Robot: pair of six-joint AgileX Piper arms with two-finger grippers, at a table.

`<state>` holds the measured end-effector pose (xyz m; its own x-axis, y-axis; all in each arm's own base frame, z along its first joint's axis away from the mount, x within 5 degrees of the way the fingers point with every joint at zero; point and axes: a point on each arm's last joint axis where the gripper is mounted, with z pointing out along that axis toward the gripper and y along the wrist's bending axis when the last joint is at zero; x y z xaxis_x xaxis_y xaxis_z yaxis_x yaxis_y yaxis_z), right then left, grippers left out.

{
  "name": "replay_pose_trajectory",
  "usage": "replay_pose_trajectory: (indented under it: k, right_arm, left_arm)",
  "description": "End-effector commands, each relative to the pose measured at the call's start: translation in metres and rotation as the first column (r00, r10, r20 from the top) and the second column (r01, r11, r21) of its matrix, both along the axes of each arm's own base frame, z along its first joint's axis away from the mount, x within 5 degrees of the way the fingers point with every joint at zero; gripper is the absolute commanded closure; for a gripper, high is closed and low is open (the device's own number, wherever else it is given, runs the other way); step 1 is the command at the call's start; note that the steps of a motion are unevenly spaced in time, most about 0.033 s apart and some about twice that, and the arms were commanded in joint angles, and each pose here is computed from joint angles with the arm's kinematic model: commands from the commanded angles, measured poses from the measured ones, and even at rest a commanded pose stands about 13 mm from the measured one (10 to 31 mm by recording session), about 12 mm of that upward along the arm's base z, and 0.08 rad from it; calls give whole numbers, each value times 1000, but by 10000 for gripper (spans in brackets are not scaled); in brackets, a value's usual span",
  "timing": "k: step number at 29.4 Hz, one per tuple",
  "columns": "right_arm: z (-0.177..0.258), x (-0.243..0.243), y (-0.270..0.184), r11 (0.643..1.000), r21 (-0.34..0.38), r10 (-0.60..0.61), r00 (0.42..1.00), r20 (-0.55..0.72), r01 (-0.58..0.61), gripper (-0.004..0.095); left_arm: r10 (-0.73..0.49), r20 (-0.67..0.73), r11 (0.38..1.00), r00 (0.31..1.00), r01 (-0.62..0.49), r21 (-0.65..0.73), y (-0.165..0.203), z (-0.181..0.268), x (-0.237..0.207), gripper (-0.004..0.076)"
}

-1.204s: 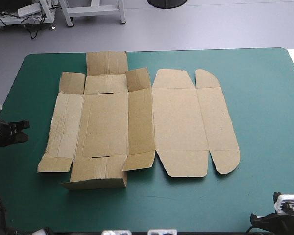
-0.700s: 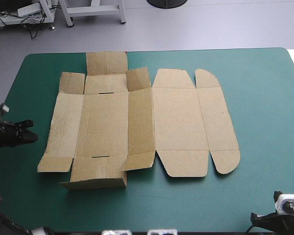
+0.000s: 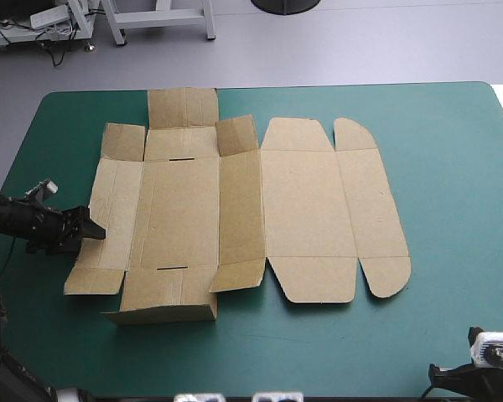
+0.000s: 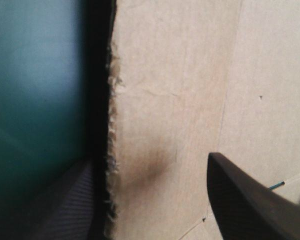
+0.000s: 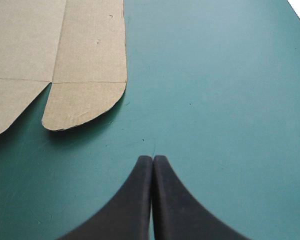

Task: Fold the box

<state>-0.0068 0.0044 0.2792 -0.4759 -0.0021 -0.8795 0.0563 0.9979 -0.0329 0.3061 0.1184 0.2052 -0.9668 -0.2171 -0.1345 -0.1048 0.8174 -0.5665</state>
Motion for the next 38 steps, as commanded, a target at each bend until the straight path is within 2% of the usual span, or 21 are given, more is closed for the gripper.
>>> replay_pose_trajectory:
  k: [1,8,16,19,22,23,24,30,35,38]
  right_arm:
    - [12,4,-1,1000,-14,-3,997,71,4,925]
    - [12,4,-1,1000,-13,-3,997,71,4,925]
    - [12,4,-1,1000,-14,-3,997,77,4,925]
    - [13,4,-1,1000,-14,-3,996,85,4,925]
    - [13,4,-1,1000,-13,-2,996,88,3,925]
    - [13,4,-1,1000,-13,-2,996,88,3,925]
    - [13,4,-1,1000,-13,-2,996,88,3,925]
    - [13,4,-1,1000,-12,-1,996,88,2,925]
    - [13,4,-1,1000,-12,-1,996,89,2,925]
    - [13,4,-1,1000,-11,-1,996,90,2,925]
  left_arm:
    - [-6,-13,996,1000,5,-90,-9,13,0,272]
    - [-9,1,988,1000,9,-155,-23,11,10,272]
    - [-69,-31,986,997,64,-155,-48,10,16,286]
    - [-94,-94,991,991,84,-108,-55,6,15,387]
    - [-123,-123,991,985,114,-76,-60,4,14,578]
    - [-128,-124,990,984,119,-75,-62,4,14,692]
    - [-134,-121,989,984,126,-73,-63,4,14,730]
    - [-163,-100,986,982,157,-62,-74,12,14,729]
    - [-265,-11,964,964,265,6,-95,37,13,734]
    - [-359,50,929,932,352,113,-115,64,13,734]
